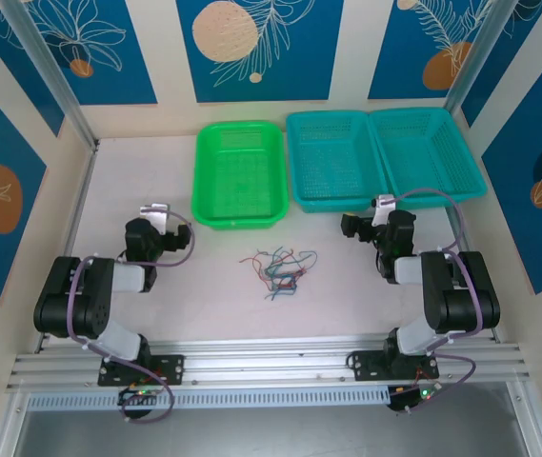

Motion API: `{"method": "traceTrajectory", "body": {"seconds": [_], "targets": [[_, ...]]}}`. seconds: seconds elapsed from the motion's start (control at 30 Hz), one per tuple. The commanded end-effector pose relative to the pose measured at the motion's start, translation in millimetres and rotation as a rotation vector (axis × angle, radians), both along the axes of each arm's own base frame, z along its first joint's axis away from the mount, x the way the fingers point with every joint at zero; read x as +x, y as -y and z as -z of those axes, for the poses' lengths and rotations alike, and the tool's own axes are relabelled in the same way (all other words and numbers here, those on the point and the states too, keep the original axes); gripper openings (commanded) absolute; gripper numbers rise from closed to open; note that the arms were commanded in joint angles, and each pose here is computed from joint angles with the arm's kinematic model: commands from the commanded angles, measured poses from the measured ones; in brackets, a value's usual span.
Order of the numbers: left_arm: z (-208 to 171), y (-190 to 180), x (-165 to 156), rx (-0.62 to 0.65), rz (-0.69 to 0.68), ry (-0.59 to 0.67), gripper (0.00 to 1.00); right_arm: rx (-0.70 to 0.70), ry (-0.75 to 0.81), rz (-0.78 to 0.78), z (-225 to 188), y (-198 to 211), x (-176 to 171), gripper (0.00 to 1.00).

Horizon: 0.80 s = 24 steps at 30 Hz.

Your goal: Untangle the cables

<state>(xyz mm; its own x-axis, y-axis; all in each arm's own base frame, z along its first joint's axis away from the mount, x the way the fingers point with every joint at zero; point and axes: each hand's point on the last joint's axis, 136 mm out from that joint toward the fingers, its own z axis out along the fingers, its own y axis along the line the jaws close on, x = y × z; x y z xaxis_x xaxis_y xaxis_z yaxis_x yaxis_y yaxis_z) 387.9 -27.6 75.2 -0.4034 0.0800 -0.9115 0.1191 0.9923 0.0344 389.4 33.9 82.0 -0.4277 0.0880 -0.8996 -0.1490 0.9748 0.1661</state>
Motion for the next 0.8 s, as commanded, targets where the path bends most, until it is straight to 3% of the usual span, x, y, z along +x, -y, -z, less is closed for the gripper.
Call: {"method": "traceTrajectory", "body": {"seconds": [0.0, 0.6, 0.7, 0.77], "targets": [[-12, 1, 7, 0.002, 0.013, 0.040, 1.00, -0.020, 0.040, -0.010, -12, 0, 6, 0.99], [-14, -1, 7, 0.004, -0.001, 0.045, 1.00, -0.018, 0.063, -0.016, -19, -1, 3, 0.99], [-25, -9, -1, 0.002, -0.047, 0.085, 1.00, -0.022, 0.078, 0.090, -39, 13, -8, 0.99], [-37, -22, -10, 0.002, -0.129, 0.134, 1.00, 0.052, 0.050, 0.179, -52, 26, -21, 0.99]]}}
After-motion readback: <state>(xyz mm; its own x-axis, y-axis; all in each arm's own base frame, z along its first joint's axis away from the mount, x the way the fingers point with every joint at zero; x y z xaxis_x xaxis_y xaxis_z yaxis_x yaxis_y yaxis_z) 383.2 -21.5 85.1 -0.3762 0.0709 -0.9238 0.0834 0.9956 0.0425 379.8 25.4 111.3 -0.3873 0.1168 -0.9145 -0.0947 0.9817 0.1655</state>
